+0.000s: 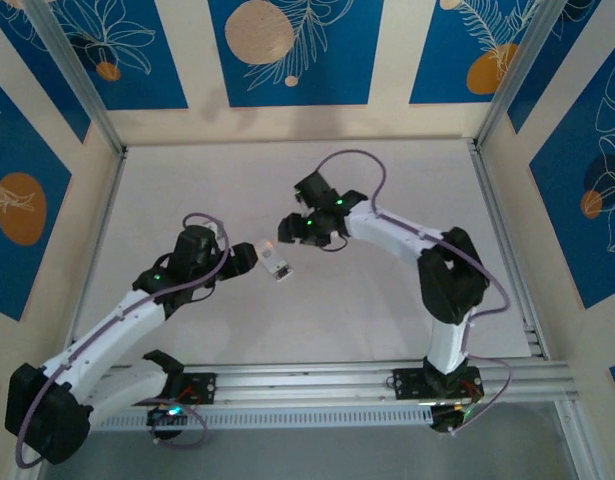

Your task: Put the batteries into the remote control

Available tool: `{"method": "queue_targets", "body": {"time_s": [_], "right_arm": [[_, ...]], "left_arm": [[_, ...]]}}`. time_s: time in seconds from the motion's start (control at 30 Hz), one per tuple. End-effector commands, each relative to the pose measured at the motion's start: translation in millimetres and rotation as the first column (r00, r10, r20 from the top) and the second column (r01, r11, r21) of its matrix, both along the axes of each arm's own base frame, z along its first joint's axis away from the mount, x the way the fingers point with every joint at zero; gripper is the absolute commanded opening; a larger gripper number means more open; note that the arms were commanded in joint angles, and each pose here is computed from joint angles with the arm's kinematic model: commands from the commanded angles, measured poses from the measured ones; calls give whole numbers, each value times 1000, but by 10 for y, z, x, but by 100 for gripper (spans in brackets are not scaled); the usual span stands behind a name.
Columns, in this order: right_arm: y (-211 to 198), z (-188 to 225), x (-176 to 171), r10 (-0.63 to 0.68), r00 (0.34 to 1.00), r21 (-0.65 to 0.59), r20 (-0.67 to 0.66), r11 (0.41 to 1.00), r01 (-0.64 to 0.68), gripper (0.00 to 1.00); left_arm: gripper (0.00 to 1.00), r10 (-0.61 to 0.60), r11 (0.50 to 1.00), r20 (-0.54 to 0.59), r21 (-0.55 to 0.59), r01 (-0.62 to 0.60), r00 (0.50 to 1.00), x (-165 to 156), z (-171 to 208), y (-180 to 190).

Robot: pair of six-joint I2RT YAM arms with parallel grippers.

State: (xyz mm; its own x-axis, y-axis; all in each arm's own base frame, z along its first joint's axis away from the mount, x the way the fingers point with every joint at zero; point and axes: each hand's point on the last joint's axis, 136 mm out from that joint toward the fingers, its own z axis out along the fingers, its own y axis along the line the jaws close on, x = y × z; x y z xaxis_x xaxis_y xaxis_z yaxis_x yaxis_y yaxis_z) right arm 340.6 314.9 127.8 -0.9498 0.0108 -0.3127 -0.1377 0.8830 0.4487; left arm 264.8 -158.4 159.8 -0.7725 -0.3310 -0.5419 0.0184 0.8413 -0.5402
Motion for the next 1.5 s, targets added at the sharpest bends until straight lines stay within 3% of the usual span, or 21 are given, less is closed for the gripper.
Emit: {"method": "queue_targets", "body": {"time_s": [0.0, 0.2, 0.43, 0.73, 0.87, 1.0, 1.1, 1.2, 1.37, 1.47], "right_arm": [[-592, -23, 315, -109, 991, -171, 77, 978, 121, 71], [-1107, -364, 710, -287, 958, -276, 31, 918, 284, 80], [-1148, -670, 1010, -330, 944, -271, -8, 909, 315, 81], [-1022, -941, 849, -342, 933, -293, -114, 909, 297, 72], [-976, -897, 926, -218, 975, -300, -49, 934, 193, 74], [-845, -736, 925, 98, 995, -290, 0, 952, -94, 75], [-845, -601, 826, 354, 933, -348, 58, 883, -313, 80], [-893, -588, 725, 540, 841, -391, 33, 781, -486, 81], [-1024, -730, 762, 672, 740, -434, -32, 658, -616, 80], [-1083, -746, 892, 689, 725, -452, -24, 639, -622, 80]], "left_arm": [[78, 9, 1000, 28, 24, -9, 1000, -5, 5, 81], [81, 2, 999, 39, 32, -3, 999, -12, 34, 91], [99, -14, 999, 44, 39, 12, 999, -36, 37, 91], [100, -8, 999, 37, 39, 7, 999, -35, -24, 96], [100, -22, 999, 32, 42, 21, 999, -43, -21, 82], [100, -28, 998, 28, 60, 27, 999, -81, -35, 110], [100, -21, 998, 32, 61, 19, 999, -95, -37, 134], [100, -18, 999, 38, 52, 16, 999, -83, -42, 125], [100, -41, 998, 30, 52, 40, 999, -55, -26, 71], [100, -44, 997, 23, 59, 43, 999, -75, -33, 82]]}}
